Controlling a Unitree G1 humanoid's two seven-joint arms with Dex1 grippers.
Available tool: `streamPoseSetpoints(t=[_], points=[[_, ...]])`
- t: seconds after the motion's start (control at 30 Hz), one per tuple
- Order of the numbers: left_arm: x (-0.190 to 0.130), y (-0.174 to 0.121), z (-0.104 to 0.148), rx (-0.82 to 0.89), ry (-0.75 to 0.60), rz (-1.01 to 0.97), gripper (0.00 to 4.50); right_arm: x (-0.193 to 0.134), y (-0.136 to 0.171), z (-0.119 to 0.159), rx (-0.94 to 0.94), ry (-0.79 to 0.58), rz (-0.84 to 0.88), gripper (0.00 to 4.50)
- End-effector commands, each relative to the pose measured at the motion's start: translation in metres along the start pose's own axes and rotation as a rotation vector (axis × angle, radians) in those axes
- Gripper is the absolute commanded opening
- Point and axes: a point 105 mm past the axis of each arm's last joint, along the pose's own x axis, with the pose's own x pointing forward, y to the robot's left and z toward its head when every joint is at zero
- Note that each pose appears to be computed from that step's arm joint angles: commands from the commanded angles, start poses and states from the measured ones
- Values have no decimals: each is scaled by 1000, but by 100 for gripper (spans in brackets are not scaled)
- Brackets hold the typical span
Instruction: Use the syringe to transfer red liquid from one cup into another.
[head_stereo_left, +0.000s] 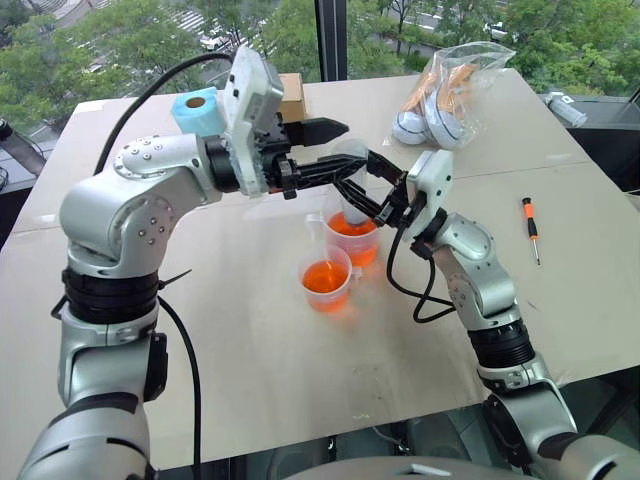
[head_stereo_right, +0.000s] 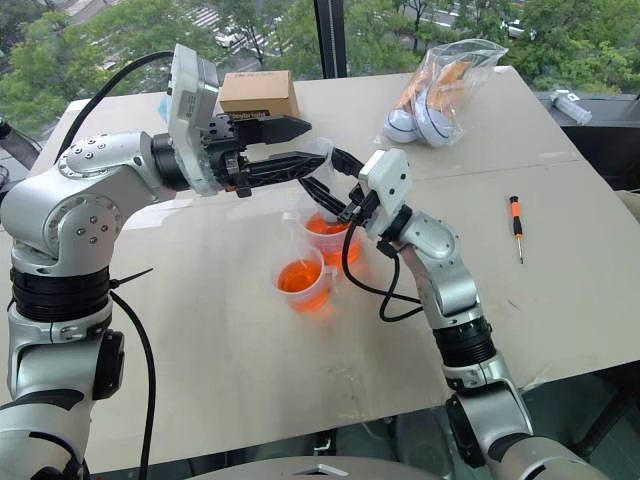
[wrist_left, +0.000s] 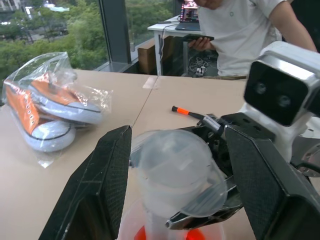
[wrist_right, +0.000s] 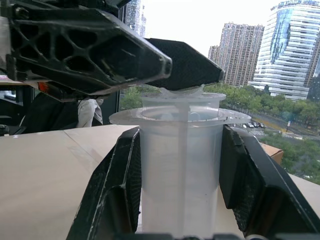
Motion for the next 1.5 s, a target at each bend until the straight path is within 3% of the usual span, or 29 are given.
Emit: streamPoseSetpoints(t=[0.03,0.13,0.8,1.23,1.37,1.5], points=[[-3,0,9,27,-27,-9,299,6,3,15,-55,-52,30,166],[-3,1,9,27,-27,-12,172,6,4,15,-58,-54,32,166],[1,0,-9,85,67,-36,172,9,8,15,-68,-59,50,166],[4,6,-8,94,57,-23,172,8,10,14,-70,-53,53,166],[6,12,-2,109,23,28,258,9,10,13,-69,-52,55,166],[5,11,0,107,9,23,258,9,11,12,-66,-49,62,166]])
